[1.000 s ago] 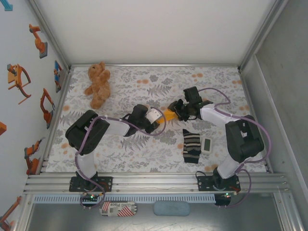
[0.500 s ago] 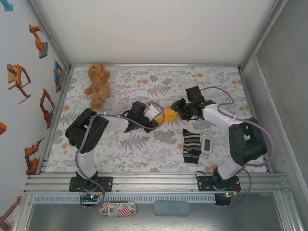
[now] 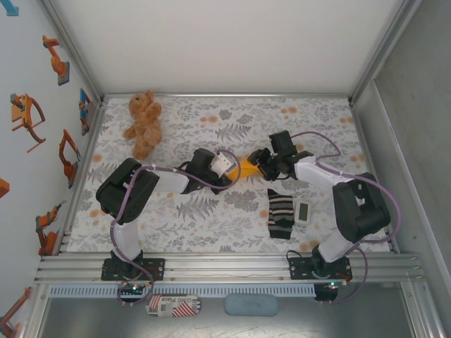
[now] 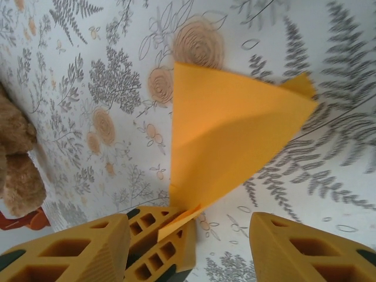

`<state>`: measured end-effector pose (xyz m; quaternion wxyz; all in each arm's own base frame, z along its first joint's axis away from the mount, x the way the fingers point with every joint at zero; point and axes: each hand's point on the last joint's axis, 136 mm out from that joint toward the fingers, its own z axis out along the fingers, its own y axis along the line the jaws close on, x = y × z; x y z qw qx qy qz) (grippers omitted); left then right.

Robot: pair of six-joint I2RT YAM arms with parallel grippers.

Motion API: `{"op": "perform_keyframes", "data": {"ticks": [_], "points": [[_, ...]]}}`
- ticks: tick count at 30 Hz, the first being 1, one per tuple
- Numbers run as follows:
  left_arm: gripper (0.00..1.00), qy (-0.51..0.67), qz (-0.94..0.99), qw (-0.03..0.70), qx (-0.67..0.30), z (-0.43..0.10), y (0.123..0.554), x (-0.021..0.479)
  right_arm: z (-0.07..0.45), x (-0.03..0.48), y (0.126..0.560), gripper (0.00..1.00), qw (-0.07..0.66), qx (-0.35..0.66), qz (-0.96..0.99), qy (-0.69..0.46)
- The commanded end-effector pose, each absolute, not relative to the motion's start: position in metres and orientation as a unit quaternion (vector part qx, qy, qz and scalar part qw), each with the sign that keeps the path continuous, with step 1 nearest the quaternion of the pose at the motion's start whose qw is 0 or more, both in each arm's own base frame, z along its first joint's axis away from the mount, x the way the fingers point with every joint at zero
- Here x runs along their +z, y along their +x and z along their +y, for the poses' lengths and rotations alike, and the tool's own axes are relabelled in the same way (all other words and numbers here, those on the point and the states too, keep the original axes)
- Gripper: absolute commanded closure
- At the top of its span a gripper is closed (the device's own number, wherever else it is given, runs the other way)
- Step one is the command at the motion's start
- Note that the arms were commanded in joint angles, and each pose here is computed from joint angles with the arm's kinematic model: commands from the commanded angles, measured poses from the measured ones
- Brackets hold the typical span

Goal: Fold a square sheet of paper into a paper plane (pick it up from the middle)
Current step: Fold the wing for the fifth time at the center of the table.

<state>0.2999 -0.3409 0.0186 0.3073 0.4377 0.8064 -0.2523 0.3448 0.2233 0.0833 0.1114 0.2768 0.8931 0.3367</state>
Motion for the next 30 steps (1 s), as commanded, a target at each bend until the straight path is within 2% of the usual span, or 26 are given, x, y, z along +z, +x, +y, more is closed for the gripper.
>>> {"op": "perform_keyframes", "data": {"ticks": [1, 12, 23, 28, 30], "points": [[0.82, 0.467, 0.795, 0.328, -0.207, -0.338, 0.3, 0.016, 0.239, 0.074, 0.345, 0.44, 0.09, 0.355, 0.878, 0.308], [0.81, 0.493, 0.775, 0.366, -0.152, -0.34, 0.304, 0.015, 0.241, 0.045, 0.333, 0.45, 0.055, 0.317, 0.873, 0.367], [0.78, 0.504, 0.762, 0.382, -0.139, -0.344, 0.302, 0.016, 0.231, 0.032, 0.33, 0.58, 0.057, 0.289, 0.869, 0.398], [0.77, 0.507, 0.758, 0.388, -0.136, -0.344, 0.301, 0.018, 0.233, 0.032, 0.333, 0.69, 0.055, 0.292, 0.868, 0.398], [0.77, 0.51, 0.754, 0.391, -0.135, -0.344, 0.3, 0.019, 0.234, 0.031, 0.333, 0.7, 0.053, 0.292, 0.868, 0.399]]}}
